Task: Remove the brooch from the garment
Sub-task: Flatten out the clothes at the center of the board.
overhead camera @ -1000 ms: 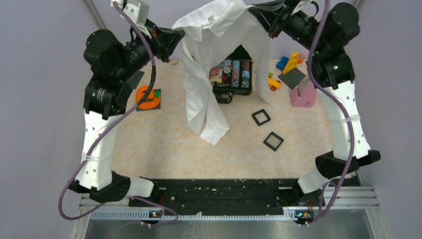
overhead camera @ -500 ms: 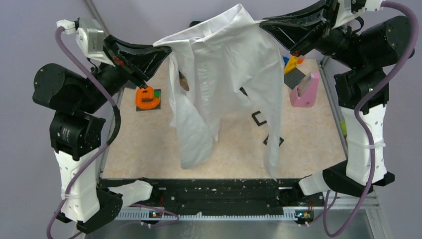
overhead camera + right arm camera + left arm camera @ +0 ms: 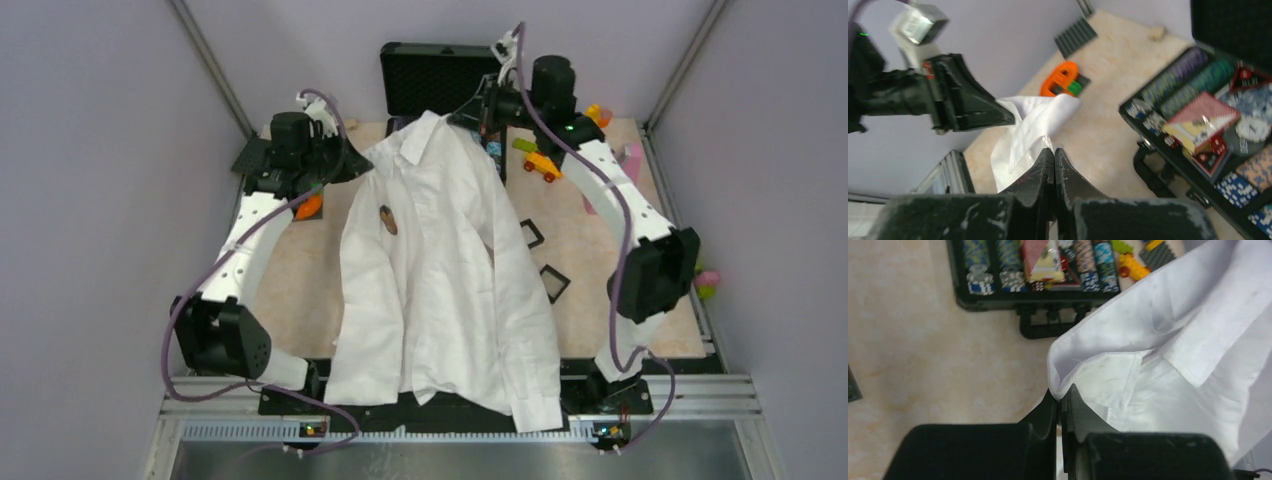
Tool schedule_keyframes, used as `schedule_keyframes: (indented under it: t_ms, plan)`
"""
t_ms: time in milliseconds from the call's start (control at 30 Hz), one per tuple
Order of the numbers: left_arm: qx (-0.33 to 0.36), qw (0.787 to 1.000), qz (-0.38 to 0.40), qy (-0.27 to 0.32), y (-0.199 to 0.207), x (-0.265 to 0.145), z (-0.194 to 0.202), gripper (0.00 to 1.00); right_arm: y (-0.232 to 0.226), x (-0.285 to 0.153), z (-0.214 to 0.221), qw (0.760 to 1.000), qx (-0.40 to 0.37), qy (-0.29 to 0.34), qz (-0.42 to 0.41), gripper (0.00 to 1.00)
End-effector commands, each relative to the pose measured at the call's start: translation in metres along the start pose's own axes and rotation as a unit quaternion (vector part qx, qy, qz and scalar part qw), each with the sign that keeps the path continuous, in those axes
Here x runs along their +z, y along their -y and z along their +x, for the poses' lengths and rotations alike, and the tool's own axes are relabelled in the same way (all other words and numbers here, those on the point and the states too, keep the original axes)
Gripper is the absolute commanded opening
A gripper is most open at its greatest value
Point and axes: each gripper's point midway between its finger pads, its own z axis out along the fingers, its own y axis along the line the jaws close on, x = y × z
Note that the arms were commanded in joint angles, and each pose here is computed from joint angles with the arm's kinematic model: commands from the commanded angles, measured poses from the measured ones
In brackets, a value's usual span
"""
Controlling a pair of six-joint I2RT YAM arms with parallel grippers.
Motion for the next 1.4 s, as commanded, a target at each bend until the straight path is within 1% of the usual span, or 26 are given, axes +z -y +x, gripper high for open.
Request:
schedule_keyframes:
  t_ms: [0,100,200,267,333,400,467,533,600,667,800,867,900,1000,1067,1133,1267,1367]
  plan:
    - [0.016,0.999,-0.013,0.038,-0.025,0.031,-0.026,0.0,0.055,0.036,-0.01,0.999,-0.008,0.025,0.044,0.0]
    - [0.018,0.999,-0.03,0.031,-0.046,0.057,-0.034,0.0,0.099,0.066,-0.004,0.997,-0.01,0.012,0.079,0.0]
    - [0.027,0.998,-0.043,0.045,-0.054,0.072,-0.053,0.0,0.121,0.079,-0.018,0.993,-0.023,0.029,0.11,0.0]
    - [0.03,0.998,-0.039,0.042,-0.057,0.082,-0.058,0.0,0.129,0.082,-0.021,0.992,-0.024,0.038,0.118,0.0]
    - [0.031,0.999,-0.031,0.026,-0.059,0.091,-0.052,0.0,0.135,0.083,-0.012,0.992,-0.021,0.031,0.121,0.0]
    - [0.026,0.999,-0.041,0.02,-0.069,0.098,-0.042,0.03,0.141,0.082,0.007,0.992,-0.016,0.013,0.125,0.0]
    - [0.022,0.999,-0.046,0.011,-0.079,0.104,-0.027,0.0,0.148,0.077,0.025,0.99,-0.01,-0.001,0.138,0.0]
    - [0.02,0.999,-0.049,0.005,-0.084,0.107,-0.016,0.0,0.156,0.071,0.046,0.988,-0.003,-0.014,0.153,0.0]
    - [0.016,0.999,-0.031,-0.005,-0.08,0.108,-0.009,0.0,0.153,0.064,0.051,0.987,-0.002,-0.02,0.157,0.0]
    - [0.007,0.999,0.011,-0.029,-0.063,0.103,0.003,0.0,0.141,0.053,0.05,0.988,-0.006,-0.029,0.155,0.0]
    - [0.015,0.999,0.025,-0.029,-0.034,0.075,0.019,0.0,0.109,0.029,0.055,0.99,-0.007,-0.023,0.137,0.0]
    - [0.008,0.999,0.031,-0.031,-0.024,0.062,0.027,0.0,0.098,0.017,0.057,0.99,-0.007,-0.025,0.14,0.0]
    - [-0.002,0.998,0.041,-0.037,-0.019,0.056,0.031,0.0,0.094,0.011,0.059,0.989,-0.003,-0.031,0.145,0.0]
    - [-0.023,0.996,0.057,-0.069,-0.005,0.041,0.044,0.0,0.082,-0.011,0.069,0.983,0.016,-0.079,0.164,0.0]
    - [-0.022,0.994,0.06,-0.091,0.007,0.029,0.057,0.0,0.073,-0.028,0.083,0.981,0.025,-0.096,0.17,0.0]
    - [-0.008,0.993,0.057,-0.1,0.016,0.02,0.071,0.0,0.06,-0.044,0.089,0.981,0.025,-0.09,0.167,0.0]
    - [-0.005,0.991,0.067,-0.119,0.031,0.004,0.097,0.0,0.042,-0.07,0.102,0.982,0.023,-0.085,0.166,0.0]
    - [-0.003,0.991,0.072,-0.113,0.03,0.002,0.103,0.0,0.037,-0.075,0.101,0.983,0.021,-0.085,0.164,0.0]
